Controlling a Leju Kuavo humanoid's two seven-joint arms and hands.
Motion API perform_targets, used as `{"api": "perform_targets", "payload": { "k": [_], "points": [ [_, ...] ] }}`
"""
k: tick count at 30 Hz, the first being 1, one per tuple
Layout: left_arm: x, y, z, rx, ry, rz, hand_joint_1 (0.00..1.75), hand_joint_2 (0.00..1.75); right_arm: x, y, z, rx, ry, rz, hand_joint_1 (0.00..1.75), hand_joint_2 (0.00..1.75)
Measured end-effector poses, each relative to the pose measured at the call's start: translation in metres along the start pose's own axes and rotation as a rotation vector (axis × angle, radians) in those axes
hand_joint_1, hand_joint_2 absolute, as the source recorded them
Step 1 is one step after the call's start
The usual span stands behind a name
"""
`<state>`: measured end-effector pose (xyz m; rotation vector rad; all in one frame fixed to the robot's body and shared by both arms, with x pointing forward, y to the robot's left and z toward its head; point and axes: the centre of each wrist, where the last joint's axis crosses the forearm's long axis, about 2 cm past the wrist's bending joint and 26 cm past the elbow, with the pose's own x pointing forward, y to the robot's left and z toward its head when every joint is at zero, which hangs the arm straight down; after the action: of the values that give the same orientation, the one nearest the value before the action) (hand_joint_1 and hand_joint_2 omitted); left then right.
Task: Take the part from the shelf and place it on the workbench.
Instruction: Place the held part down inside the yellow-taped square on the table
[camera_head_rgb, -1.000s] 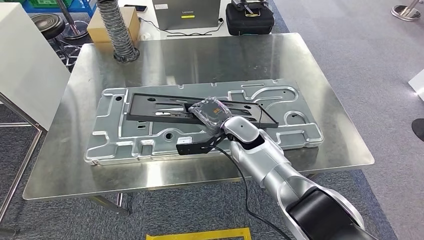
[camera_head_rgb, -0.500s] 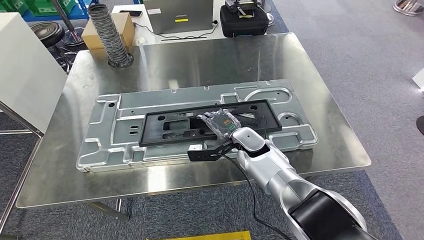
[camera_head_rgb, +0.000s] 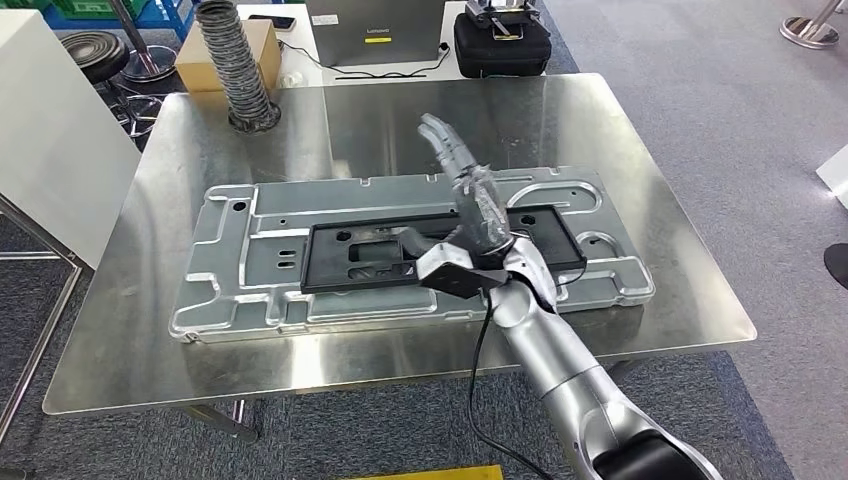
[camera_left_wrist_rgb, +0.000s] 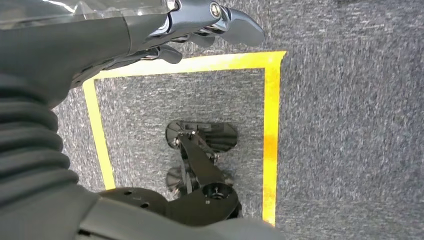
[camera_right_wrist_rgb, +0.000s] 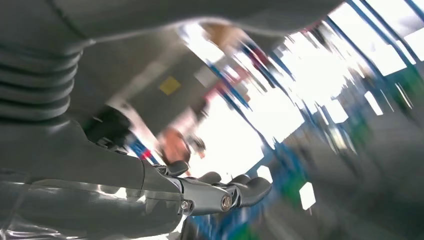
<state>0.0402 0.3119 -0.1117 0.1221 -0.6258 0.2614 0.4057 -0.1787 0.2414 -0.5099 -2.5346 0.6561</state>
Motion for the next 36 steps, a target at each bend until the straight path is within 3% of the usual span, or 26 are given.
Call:
{"api": "perform_targets", "payload": {
  "k": [3, 7, 10, 13, 21, 28, 36],
  "points": [
    [-0.002, 0.001, 0.001, 0.007, -0.012, 0.016, 0.0, 0.0, 0.016, -0.04, -0.01, -0.274, -0.063, -0.073, 0.0, 0.0],
    [-0.004, -0.001, 0.002, 0.02, -0.023, 0.053, 0.0, 0.0, 0.035, -0.104, -0.014, -0.611, -0.144, -0.003, 0.0, 0.0],
    [-0.006, -0.002, 0.004, 0.035, -0.02, 0.081, 0.0, 0.0, 0.036, -0.143, 0.008, -0.802, -0.127, 0.067, 0.0, 0.0],
    [-0.008, -0.003, 0.005, 0.046, -0.012, 0.103, 0.0, 0.0, 0.025, -0.171, 0.051, -0.906, -0.038, 0.127, 0.0, 0.0],
    [-0.008, -0.004, 0.005, 0.061, -0.004, 0.131, 0.0, 0.0, 0.008, -0.205, 0.165, -0.964, 0.246, 0.255, 0.0, 0.0],
    [-0.011, -0.003, 0.006, 0.051, -0.02, 0.142, 0.0, 0.0, 0.014, -0.208, 0.253, -0.916, 0.494, 0.362, 0.0, 0.0],
    [-0.01, -0.004, 0.006, 0.039, -0.038, 0.15, 0.0, 0.0, 0.02, -0.203, 0.294, -0.801, 0.619, 0.452, 0.0, 0.0]
  ]
}}
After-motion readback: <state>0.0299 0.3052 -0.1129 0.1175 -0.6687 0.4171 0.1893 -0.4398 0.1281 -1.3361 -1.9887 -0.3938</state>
